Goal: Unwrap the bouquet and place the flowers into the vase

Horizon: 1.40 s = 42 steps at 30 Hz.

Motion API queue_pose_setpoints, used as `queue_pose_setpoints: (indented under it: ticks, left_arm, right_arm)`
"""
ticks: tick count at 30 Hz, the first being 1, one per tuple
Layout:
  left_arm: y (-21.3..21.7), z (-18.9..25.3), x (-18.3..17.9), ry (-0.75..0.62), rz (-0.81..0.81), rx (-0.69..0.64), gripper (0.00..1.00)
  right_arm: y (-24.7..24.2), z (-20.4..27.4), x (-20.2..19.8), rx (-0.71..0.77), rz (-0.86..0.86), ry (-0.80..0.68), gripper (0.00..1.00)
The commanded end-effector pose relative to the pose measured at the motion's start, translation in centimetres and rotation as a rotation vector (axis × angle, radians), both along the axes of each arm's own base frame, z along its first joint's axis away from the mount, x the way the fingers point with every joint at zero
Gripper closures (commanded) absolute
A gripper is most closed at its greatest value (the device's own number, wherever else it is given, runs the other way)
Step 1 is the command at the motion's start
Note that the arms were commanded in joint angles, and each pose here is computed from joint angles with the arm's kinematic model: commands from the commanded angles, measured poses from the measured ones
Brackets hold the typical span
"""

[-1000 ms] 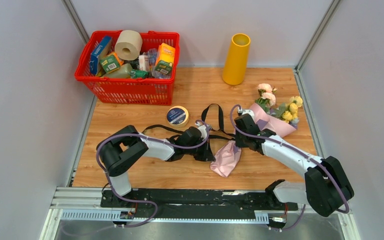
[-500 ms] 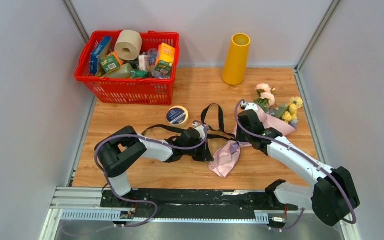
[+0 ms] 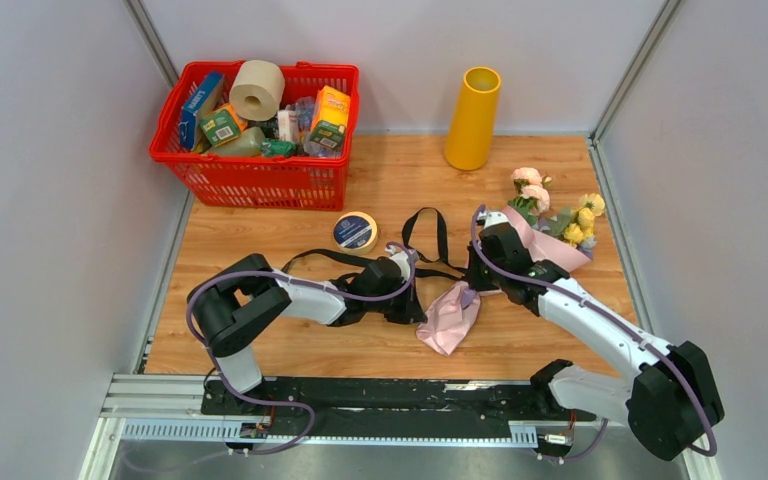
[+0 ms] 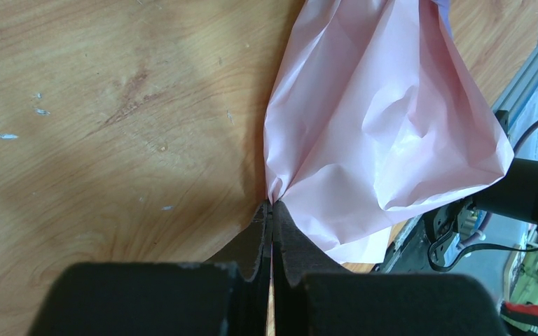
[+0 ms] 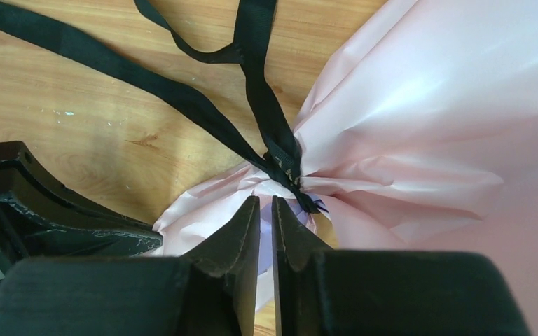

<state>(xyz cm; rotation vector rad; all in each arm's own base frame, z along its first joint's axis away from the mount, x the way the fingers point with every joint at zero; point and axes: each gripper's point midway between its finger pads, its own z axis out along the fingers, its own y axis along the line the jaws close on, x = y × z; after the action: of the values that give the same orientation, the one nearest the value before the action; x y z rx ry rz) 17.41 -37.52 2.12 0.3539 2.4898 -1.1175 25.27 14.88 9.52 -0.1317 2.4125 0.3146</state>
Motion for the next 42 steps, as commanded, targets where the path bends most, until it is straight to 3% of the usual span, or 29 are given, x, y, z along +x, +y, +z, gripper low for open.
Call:
queue_pose_setpoints:
  ticks: [1, 12, 19, 28, 34, 38, 42]
  left_arm:
    - [-0.1, 0.7, -0.5, -0.016, -0.014, -0.008, 1.00]
    - [0.3, 0.7, -0.4, -0.029, -0.008, 0.016, 1.00]
    - [0.5, 0.5, -0.2, -0.035, -0.005, 0.039, 1.00]
    - [0.5, 0.8, 0.1, -0.049, -0.007, 0.059, 1.00]
    - [0.7, 0.8, 0.1, -0.050, -0.004, 0.062, 1.00]
    - [1.0, 0.5, 0.2, -0.048, 0.011, 0.080, 1.00]
    - [1.4, -0.3, 0.0, -0.031, 0.012, 0.110, 1.00]
  right_arm:
    - [0.1, -0.4, -0.1, 0.005, 0.008, 0.004, 0.84]
    - [-1.5, -2.5, -0.2, -0.056, -0.082, 0.046, 0.71]
    - [-1.3, -3.7, -0.2, -0.065, -0.062, 0.055, 0.78]
    - [-1.9, -4.5, 0.1, -0.093, -0.081, 0.046, 0.72]
    - [-2.5, -4.5, 0.7, -0.126, -0.098, 0.013, 0.80]
    - [-3.8, -3.7, 1.4, -0.172, -0.159, -0.029, 1.00]
    - [-4.2, -2.2, 2.0, -0.190, -0.177, -0.071, 1.00]
